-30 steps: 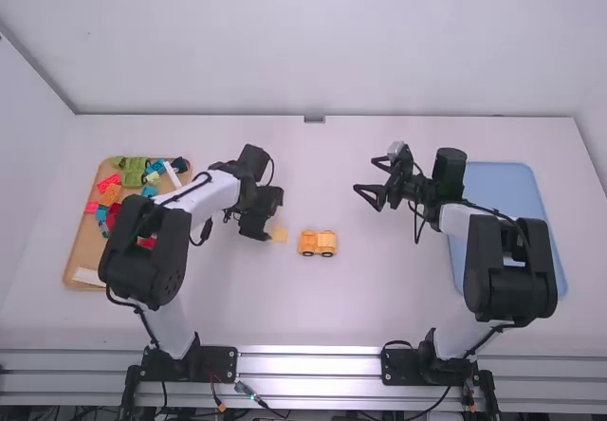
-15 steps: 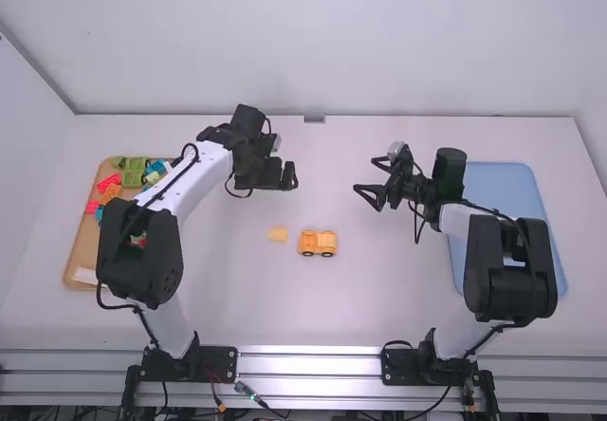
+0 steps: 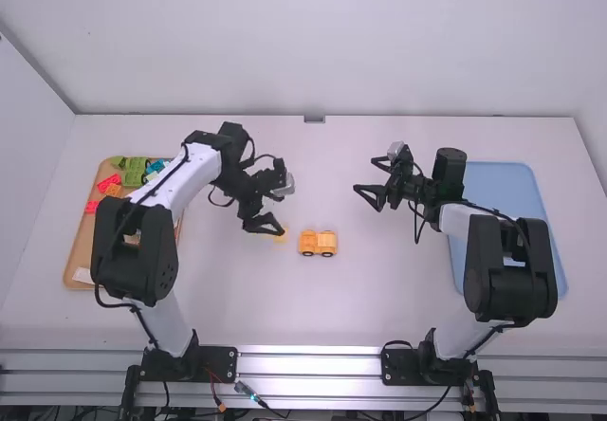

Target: Assemble lego blocks to make yellow taxi

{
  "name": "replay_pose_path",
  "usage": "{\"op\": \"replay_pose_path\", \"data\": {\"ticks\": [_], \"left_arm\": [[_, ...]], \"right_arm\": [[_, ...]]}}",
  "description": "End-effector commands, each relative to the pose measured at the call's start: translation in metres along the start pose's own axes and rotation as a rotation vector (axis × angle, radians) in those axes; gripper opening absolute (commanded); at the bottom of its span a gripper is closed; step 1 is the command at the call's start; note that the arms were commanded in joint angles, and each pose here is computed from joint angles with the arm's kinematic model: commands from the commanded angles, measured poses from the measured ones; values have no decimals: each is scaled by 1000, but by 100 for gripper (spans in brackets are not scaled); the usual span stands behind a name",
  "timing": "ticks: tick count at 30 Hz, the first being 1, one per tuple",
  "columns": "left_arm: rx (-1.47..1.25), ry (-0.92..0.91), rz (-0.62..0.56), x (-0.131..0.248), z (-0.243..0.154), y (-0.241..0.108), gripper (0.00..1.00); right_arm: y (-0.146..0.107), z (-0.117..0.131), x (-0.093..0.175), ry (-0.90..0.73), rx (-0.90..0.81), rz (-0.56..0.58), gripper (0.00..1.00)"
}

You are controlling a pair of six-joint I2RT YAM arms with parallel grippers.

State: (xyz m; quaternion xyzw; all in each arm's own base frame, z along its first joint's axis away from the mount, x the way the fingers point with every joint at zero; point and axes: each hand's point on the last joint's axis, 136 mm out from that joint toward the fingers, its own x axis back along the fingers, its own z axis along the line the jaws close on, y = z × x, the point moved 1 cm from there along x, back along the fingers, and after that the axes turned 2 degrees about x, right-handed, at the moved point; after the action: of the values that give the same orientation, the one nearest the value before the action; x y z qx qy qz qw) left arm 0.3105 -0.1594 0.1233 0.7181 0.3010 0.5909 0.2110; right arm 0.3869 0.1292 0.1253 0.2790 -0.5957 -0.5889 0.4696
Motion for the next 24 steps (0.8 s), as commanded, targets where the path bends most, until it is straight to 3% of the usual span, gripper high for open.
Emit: {"op": "replay_pose_path", "data": {"ticks": [1,12,16,24], "left_arm": [[-414,-5,-222,9,-13,15,99],[-217,121,-346,-17,16,-21,99],[-198,162,-346,-32,21,-34,99],[-126,176,-295,-52,26,-60,99]], "right_arm": [[9,20,4,97,112,-41,99],[-21,73,1,293,304,-38,99],[-45,95,-17,338,347,87,99],[-68,106,-40,330,364,263,99]]}}
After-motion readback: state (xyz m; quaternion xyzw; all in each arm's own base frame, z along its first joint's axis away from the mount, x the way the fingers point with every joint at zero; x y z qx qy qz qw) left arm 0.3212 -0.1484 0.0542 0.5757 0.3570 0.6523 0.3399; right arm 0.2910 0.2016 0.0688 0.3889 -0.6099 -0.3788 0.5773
